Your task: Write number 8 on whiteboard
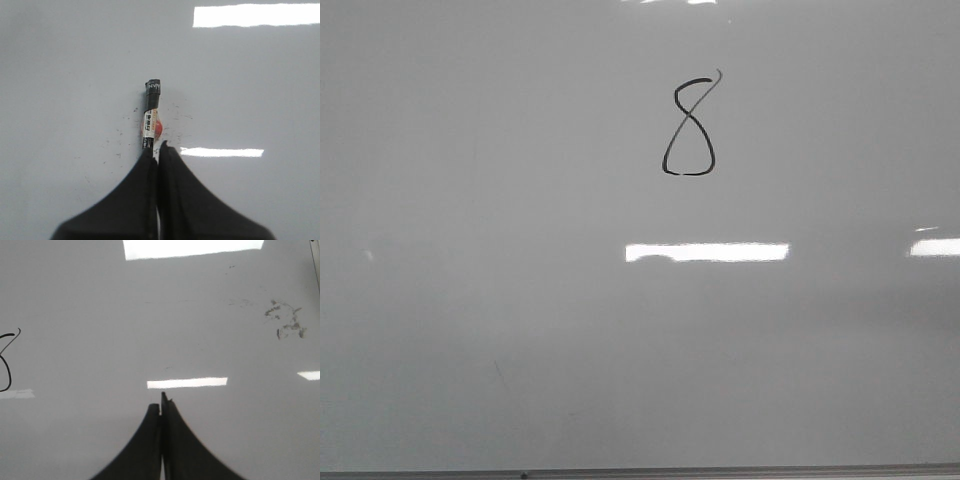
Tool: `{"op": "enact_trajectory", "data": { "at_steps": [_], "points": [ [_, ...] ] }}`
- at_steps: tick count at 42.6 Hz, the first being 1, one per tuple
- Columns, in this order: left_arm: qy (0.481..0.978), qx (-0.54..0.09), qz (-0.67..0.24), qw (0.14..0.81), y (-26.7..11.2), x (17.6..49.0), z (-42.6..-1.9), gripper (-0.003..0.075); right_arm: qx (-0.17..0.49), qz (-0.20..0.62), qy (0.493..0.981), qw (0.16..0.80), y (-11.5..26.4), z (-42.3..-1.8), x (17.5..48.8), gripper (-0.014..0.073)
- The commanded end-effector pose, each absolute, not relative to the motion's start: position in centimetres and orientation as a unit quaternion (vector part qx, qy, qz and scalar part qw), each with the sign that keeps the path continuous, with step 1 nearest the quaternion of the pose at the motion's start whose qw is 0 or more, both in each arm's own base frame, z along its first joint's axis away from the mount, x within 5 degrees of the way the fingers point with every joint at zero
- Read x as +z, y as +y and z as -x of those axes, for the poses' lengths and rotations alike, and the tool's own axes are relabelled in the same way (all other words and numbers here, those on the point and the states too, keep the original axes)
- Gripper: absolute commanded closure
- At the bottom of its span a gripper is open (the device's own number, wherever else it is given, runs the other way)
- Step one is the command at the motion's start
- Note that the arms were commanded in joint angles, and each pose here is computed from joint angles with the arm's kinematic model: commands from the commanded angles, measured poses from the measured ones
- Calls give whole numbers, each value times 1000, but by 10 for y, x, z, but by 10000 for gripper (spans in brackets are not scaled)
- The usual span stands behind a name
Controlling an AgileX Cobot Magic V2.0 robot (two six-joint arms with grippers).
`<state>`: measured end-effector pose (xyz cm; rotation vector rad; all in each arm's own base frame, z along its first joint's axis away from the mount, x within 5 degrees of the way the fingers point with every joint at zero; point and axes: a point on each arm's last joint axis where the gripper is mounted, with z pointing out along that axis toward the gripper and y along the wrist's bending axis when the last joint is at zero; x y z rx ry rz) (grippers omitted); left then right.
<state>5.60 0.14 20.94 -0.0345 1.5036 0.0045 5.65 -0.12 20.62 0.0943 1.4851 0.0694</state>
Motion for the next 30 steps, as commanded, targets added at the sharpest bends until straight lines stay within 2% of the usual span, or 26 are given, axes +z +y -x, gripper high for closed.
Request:
{"op": "enact_trajectory", "data": {
  "at_steps": [1,30],
  "points": [
    [652,-4,18,758,1,213,-55,741,26,-36,638,769,-1,-54,215,664],
    [652,-4,18,758,1,213,-55,741,11,-22,649,760,-1,-54,213,664]
  ]
}}
